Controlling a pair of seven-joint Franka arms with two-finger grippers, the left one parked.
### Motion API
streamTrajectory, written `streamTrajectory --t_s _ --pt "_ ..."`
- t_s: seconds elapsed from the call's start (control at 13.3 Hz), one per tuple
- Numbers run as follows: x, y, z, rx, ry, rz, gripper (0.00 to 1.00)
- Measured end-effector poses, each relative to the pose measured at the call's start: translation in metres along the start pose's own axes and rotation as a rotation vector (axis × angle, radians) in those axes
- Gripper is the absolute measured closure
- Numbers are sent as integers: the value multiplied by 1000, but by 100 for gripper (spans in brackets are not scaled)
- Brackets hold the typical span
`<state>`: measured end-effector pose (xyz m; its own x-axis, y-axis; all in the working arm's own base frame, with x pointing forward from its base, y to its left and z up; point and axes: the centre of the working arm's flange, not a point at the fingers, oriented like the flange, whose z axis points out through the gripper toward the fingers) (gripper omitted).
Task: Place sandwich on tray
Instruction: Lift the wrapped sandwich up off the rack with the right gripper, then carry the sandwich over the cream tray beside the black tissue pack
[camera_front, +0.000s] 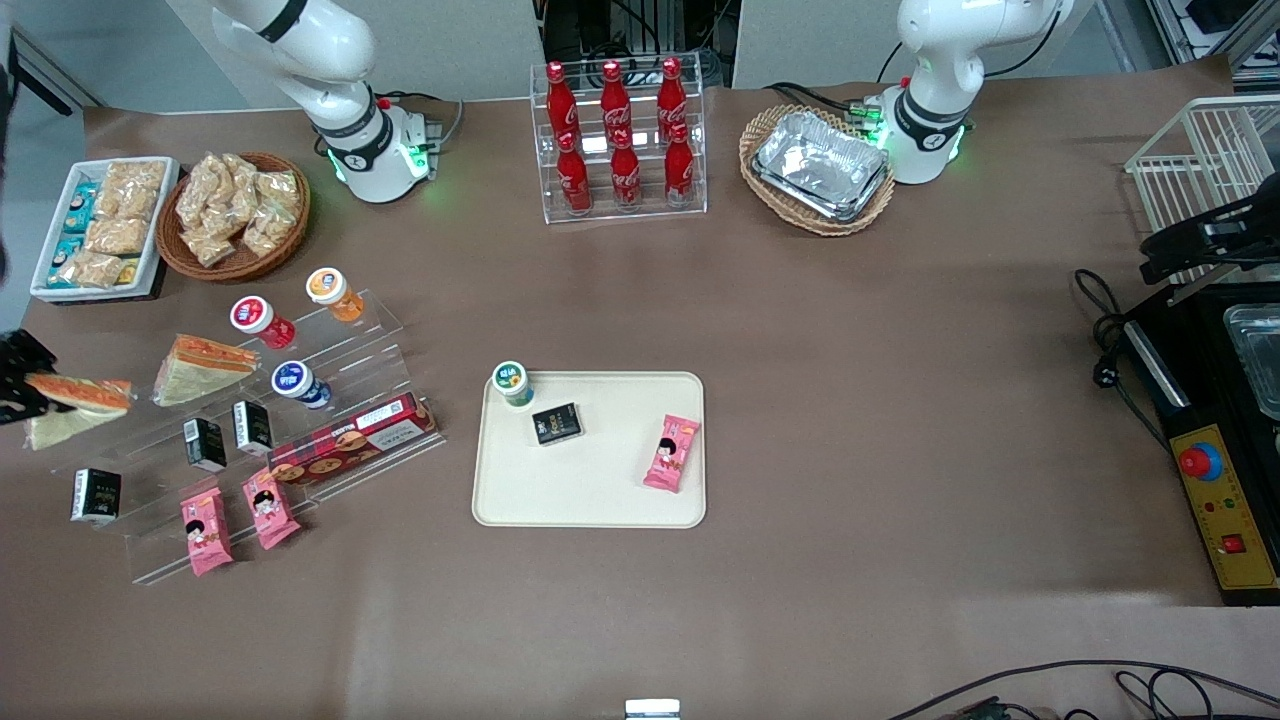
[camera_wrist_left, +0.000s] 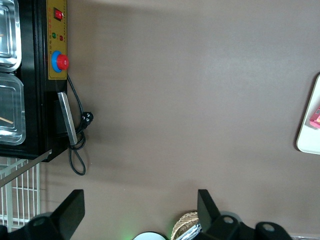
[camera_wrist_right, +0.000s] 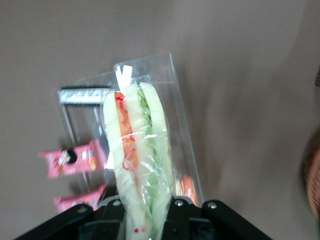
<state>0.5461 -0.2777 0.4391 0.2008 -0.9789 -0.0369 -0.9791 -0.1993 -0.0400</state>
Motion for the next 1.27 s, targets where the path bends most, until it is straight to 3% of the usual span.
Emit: streamTrajectory --t_s 0.22,0.53,0.82,1.05,1.27 --pt "-31 -11 -60 -17 -49 -53 79" --pt "-98 -32 -92 -54 -92 -30 79" --pt "-198 -70 -97 -85 -105 17 79" --pt "-274 -92 -102 -80 -147 78 79" --pt "-357 -109 -100 -63 -155 125 78"
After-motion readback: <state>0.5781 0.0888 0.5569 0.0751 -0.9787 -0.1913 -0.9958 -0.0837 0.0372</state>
